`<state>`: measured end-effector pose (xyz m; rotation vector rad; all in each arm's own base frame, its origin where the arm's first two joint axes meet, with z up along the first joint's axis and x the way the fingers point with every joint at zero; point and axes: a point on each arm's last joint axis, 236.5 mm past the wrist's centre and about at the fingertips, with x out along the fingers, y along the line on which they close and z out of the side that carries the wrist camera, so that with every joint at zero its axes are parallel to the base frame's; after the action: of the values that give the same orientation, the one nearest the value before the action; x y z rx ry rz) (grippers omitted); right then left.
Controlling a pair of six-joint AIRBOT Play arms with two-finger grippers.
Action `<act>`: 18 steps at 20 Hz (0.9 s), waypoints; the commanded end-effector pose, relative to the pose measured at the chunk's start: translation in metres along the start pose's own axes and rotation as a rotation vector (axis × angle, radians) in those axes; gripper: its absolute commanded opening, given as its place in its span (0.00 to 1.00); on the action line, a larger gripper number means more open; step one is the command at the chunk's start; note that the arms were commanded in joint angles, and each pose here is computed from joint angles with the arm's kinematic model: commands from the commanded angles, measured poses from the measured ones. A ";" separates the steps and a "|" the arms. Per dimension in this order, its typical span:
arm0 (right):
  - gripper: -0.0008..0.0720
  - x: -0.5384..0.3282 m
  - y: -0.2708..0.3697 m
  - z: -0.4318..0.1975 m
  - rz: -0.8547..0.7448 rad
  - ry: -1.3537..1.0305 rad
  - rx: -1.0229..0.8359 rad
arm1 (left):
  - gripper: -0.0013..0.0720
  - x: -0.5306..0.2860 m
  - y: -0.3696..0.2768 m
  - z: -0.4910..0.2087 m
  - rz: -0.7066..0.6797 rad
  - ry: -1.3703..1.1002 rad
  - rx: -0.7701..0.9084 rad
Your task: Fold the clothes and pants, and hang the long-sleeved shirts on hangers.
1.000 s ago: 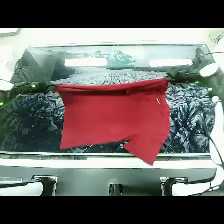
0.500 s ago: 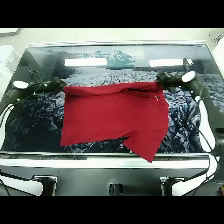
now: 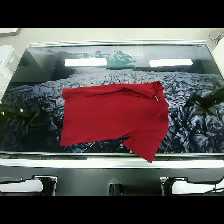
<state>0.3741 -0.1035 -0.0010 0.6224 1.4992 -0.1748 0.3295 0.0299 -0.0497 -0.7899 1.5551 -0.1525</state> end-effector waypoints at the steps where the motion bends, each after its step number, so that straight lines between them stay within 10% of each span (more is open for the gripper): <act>1: 0.73 0.011 -0.015 -0.047 -0.017 0.108 0.022 | 0.81 0.031 0.025 -0.074 -0.025 0.107 0.004; 18: 0.73 0.020 -0.010 -0.056 0.014 0.129 0.030 | 0.62 0.096 -0.014 -0.114 -0.140 0.178 0.045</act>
<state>0.3228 -0.0797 -0.0201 0.6787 1.6160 -0.1511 0.2421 -0.0626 -0.1076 -0.8626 1.6258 -0.3229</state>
